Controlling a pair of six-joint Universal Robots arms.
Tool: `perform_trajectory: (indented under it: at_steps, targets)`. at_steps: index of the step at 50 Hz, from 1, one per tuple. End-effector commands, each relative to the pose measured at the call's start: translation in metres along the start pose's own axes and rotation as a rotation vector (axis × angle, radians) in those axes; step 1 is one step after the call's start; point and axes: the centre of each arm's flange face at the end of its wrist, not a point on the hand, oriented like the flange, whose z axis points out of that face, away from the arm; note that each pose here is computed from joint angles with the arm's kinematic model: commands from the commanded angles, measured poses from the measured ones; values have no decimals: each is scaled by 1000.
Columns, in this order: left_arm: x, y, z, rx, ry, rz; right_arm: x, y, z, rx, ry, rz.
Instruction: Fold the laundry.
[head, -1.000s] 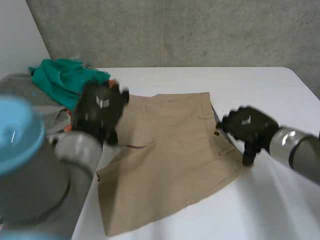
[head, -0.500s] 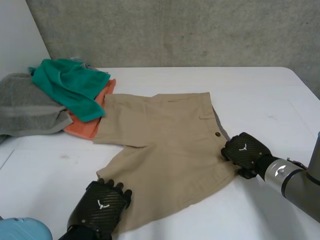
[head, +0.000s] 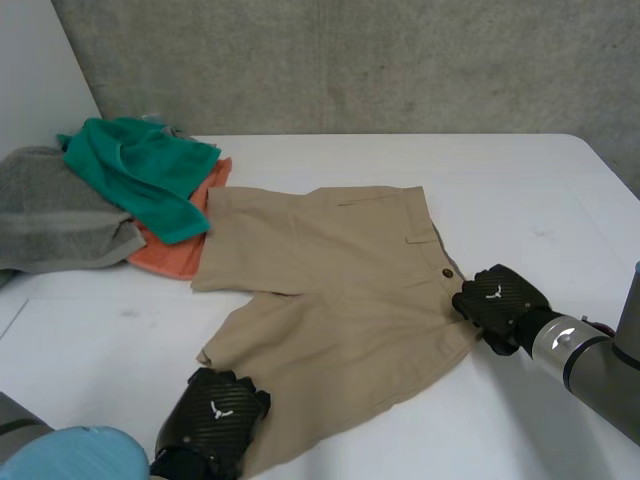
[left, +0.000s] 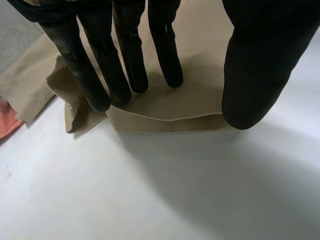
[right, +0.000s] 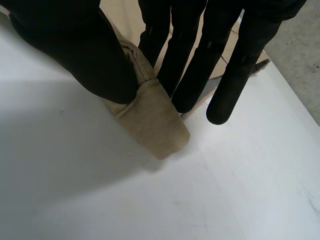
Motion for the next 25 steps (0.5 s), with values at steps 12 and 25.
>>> perform_trajectory:
  at_steps: [12, 25]
  targets:
    - [-1, -11, 7, 54, -14, -14, 12, -9, -13, -38, 59, 43]
    - [-18, -46, -20, 200, -51, -52, 29, -31, -65, -151, 43, 131]
